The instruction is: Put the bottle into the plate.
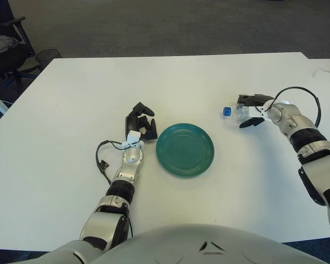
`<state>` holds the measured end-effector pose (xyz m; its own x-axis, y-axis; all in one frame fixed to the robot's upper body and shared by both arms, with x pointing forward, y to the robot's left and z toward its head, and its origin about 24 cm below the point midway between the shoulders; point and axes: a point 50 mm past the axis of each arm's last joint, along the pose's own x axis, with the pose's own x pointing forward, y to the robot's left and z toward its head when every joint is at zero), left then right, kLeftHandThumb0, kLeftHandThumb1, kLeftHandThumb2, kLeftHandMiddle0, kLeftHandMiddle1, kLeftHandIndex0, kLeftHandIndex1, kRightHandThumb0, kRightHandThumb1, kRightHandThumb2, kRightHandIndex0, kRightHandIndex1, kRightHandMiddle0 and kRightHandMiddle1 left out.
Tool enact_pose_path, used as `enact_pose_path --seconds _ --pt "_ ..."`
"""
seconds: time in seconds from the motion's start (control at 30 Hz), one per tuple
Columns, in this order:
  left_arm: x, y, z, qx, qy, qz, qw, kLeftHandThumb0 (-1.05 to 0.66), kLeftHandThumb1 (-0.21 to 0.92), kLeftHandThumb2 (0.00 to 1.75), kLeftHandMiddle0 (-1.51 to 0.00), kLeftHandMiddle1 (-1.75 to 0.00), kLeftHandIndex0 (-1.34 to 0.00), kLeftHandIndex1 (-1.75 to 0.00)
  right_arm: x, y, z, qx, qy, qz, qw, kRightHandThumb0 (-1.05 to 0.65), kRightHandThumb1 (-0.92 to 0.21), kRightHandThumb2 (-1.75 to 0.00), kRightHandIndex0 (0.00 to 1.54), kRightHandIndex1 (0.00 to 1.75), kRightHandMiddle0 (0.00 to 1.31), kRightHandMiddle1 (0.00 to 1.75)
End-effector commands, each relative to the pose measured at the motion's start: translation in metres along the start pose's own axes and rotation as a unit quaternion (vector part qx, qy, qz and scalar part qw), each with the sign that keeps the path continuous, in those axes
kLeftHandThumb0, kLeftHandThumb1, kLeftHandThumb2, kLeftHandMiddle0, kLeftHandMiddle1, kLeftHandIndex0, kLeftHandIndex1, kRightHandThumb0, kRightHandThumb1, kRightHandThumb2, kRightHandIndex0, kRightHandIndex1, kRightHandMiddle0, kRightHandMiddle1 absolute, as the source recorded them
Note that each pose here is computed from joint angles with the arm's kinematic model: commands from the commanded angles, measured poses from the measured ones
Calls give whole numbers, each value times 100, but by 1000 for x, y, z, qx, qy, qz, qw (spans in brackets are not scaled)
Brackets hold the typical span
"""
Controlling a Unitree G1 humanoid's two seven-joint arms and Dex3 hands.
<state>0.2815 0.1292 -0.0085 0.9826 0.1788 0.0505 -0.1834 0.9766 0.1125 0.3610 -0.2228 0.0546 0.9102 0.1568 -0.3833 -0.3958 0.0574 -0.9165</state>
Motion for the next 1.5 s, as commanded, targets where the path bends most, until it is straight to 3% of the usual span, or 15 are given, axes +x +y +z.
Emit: enact_pose_path --seconds 0.0,0.17,0.37,1.0,1.2,1.33,1.47 --pt "-15 10 -26 29 63 8 998 -55 12 156 -132 -175 -78 -175 -1 35 6 32 1 13 999 -23 -25 -119 96 174 80 174" --pt "-15 10 -26 36 64 14 997 -55 11 156 -131 -175 -78 -175 -2 40 14 55 -4 -19 998 -6 -19 -140 119 175 101 175" --pt "-15 10 -26 33 64 13 997 -55 11 156 -131 -175 -78 -175 -8 43 24 119 -37 -56 991 3 -15 -149 131 175 112 175" --pt "-14 7 -25 18 61 6 998 -53 16 151 -132 -175 -74 -175 -14 46 32 173 -76 -119 975 7 -14 -152 134 175 115 175" --pt "-14 8 -25 16 59 4 998 -53 16 150 -132 -175 -73 -175 -20 27 44 198 -113 -169 959 5 -16 -151 133 175 114 175" --pt "-14 9 -26 19 63 5 998 -53 16 151 -132 -175 -73 -175 -34 5 58 216 -150 -208 942 3 -18 -149 134 175 113 175" --pt "-14 9 -27 22 66 5 998 -53 16 151 -132 -175 -74 -175 -59 -13 82 238 -195 -249 918 -1 -23 -143 133 175 111 175"
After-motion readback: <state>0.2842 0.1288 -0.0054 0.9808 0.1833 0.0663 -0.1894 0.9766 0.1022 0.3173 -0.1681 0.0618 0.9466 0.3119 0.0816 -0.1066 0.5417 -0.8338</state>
